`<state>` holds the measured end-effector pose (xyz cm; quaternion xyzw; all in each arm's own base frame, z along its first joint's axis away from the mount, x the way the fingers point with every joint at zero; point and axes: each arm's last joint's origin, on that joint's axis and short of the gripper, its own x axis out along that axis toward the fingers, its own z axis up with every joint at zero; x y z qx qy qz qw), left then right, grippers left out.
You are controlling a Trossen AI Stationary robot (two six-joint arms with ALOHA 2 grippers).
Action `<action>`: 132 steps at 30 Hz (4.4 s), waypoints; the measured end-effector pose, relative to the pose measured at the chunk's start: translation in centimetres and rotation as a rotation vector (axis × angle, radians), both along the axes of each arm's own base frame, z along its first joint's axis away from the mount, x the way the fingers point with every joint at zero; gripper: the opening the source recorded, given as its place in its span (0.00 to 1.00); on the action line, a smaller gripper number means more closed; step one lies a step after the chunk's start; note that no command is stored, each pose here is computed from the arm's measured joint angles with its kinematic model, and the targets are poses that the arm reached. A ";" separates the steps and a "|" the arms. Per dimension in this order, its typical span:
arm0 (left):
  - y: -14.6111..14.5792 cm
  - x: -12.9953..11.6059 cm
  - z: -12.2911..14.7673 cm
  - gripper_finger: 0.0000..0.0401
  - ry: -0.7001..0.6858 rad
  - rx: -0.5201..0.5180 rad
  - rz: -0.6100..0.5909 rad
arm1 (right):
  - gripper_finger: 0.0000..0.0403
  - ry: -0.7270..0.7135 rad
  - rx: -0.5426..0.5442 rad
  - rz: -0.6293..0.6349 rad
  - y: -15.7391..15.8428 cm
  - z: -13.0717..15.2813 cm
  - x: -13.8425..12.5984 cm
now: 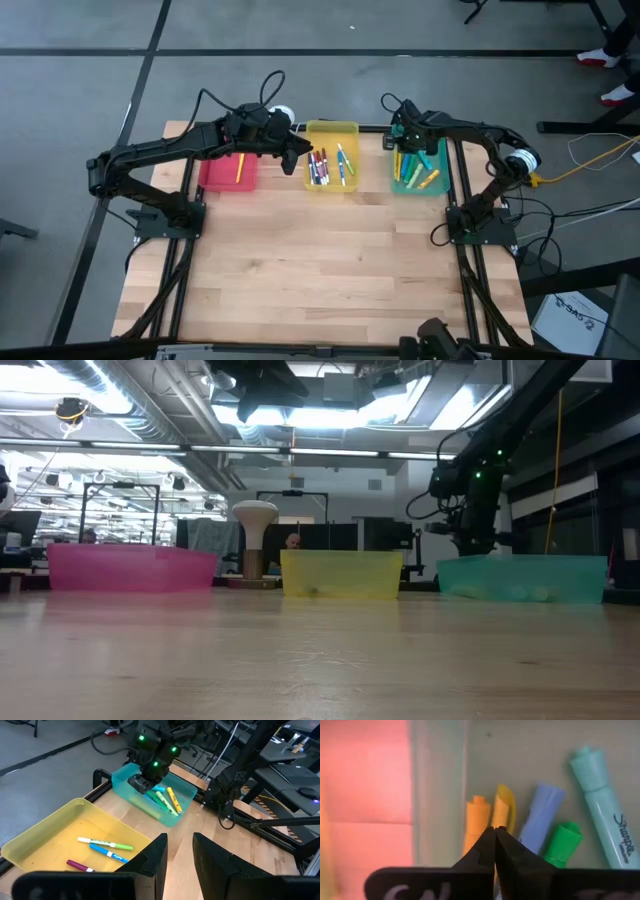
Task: Pick & Place Markers
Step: Put the yellow pen from the blue bin into the red bin
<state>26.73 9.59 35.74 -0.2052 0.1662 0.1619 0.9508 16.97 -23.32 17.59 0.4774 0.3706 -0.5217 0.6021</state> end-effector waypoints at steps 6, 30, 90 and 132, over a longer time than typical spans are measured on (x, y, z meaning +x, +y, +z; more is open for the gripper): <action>0.0 0.0 0.0 0.21 -0.002 -0.009 0.005 | 0.00 0.037 0.049 0.008 -0.1 -1.3 0.1; 0.0 0.0 0.0 0.21 -0.004 -0.016 0.010 | 0.24 0.036 0.072 0.012 -0.4 -2.0 0.2; 0.0 0.0 0.0 0.21 -0.010 -0.036 0.020 | 0.28 0.130 0.170 0.007 0.2 -3.2 -0.3; 0.0 0.0 0.0 0.21 -0.012 -0.039 0.018 | 0.06 0.142 0.143 0.051 0.6 -2.2 -0.6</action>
